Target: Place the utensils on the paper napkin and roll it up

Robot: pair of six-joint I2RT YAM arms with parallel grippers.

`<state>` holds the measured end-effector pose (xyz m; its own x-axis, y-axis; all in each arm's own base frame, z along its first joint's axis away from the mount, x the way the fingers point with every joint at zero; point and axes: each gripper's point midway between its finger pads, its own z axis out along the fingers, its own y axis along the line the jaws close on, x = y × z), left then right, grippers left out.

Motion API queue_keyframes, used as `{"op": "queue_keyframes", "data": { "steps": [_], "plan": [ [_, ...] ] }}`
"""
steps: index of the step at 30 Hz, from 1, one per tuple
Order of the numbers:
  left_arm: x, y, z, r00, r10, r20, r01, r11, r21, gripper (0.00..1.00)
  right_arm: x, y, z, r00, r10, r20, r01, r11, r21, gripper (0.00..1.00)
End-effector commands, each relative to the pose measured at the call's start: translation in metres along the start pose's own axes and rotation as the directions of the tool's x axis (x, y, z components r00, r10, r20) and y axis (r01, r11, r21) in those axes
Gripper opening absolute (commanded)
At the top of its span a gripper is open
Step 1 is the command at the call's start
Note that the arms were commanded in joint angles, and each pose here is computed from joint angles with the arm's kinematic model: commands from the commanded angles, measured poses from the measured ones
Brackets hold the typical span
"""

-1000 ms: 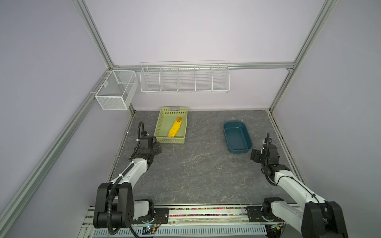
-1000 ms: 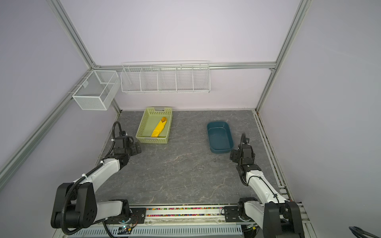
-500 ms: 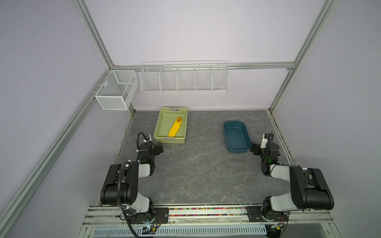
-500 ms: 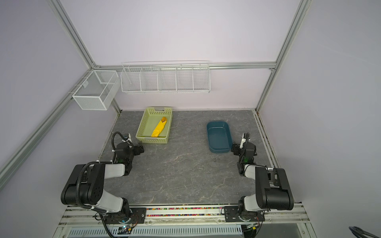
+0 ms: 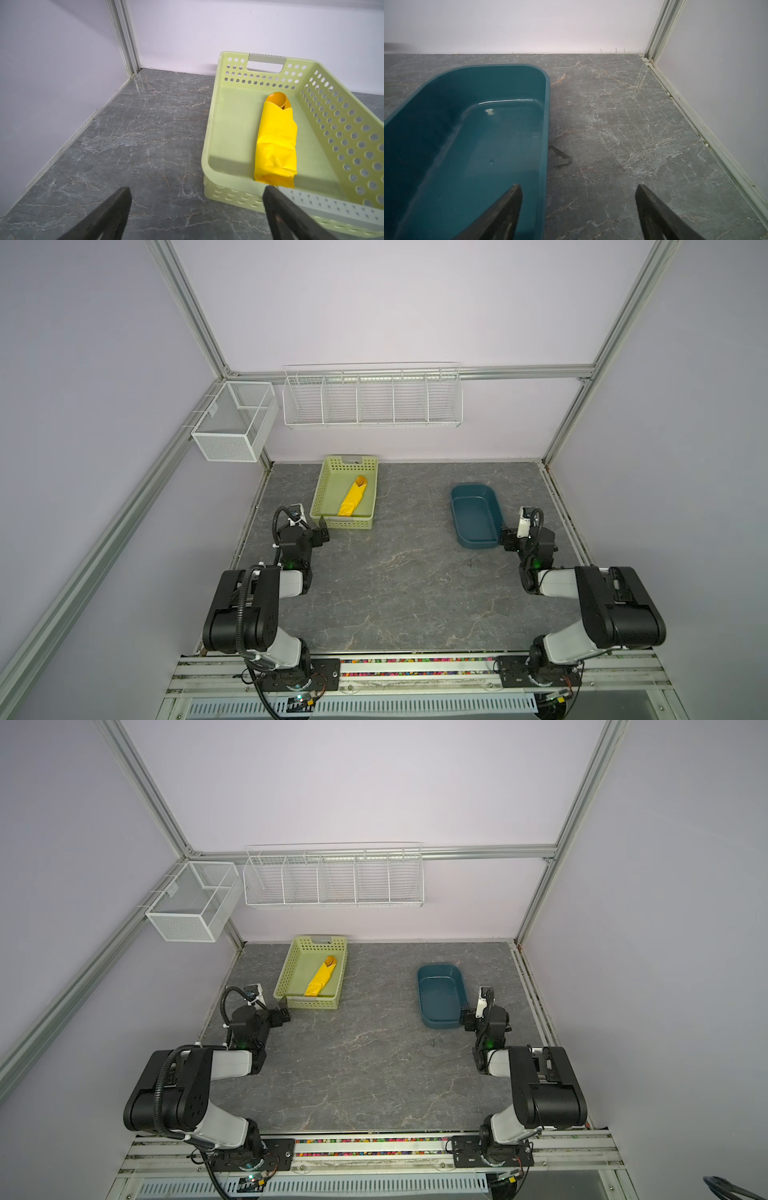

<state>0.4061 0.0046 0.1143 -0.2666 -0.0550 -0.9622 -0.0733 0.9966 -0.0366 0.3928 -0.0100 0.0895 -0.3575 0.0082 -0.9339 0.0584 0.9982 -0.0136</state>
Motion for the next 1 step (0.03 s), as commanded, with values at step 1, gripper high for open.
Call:
{"op": "queue_keyframes", "data": {
  "steps": [1],
  "plan": [
    [0.0002,0.0009,-0.0006,1.000,0.015,0.012,-0.015,1.000,0.004,0.99,-0.0041,0.0032,-0.0004,0.999,-0.036,0.019,0.037,0.999,-0.017,0.88]
  ]
}}
